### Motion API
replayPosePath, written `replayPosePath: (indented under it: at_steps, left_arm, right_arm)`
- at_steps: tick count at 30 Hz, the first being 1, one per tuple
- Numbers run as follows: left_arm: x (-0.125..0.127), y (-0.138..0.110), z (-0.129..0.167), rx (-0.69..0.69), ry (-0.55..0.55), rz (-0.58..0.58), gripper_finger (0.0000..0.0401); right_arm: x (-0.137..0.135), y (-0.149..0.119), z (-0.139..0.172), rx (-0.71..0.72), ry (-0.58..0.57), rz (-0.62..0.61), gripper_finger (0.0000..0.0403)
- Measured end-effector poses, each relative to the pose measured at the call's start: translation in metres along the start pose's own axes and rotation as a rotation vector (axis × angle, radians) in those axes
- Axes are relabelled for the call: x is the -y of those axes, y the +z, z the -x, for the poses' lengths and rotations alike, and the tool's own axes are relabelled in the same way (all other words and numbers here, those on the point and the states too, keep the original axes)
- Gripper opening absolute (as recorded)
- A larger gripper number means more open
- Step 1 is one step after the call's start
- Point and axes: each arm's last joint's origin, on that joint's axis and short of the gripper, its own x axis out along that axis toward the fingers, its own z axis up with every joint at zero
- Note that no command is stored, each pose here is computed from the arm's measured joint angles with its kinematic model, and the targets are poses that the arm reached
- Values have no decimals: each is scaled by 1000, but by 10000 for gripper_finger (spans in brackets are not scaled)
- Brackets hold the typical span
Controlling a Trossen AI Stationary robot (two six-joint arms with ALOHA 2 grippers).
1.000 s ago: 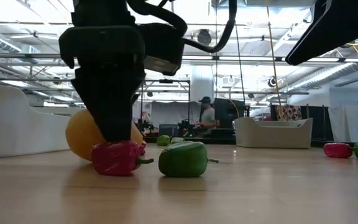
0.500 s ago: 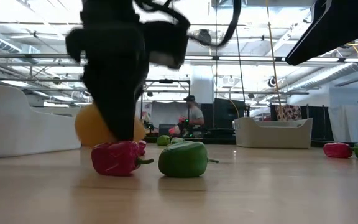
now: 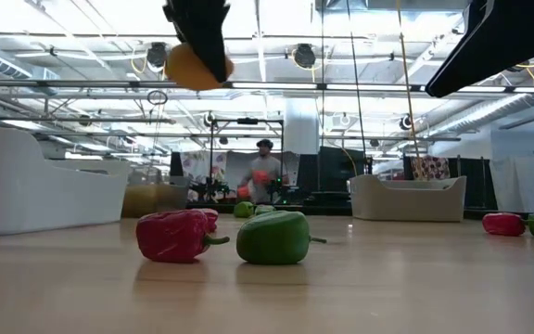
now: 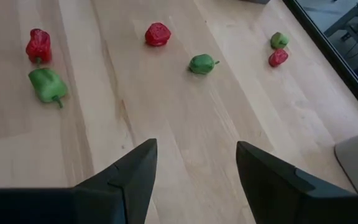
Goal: Sort produce into baskets
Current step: Put the yellow lemon into the black bin
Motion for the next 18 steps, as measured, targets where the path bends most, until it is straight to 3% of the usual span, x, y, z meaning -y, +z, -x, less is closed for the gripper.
replayPosePath:
  at_steps: [6, 11, 18]
  left_arm:
    - [-94, -12, -18, -84, 99, 137, 266]
    - [-166, -48, -55, -165, 53, 381, 266]
    - [-218, -97, -98, -233, 81, 626, 266]
  right_arm:
    - [0, 0, 0, 2, 3, -5, 210]
    - [-1, 1, 0, 4, 6, 1, 210]
    - [0, 0, 0, 0, 2, 33, 210]
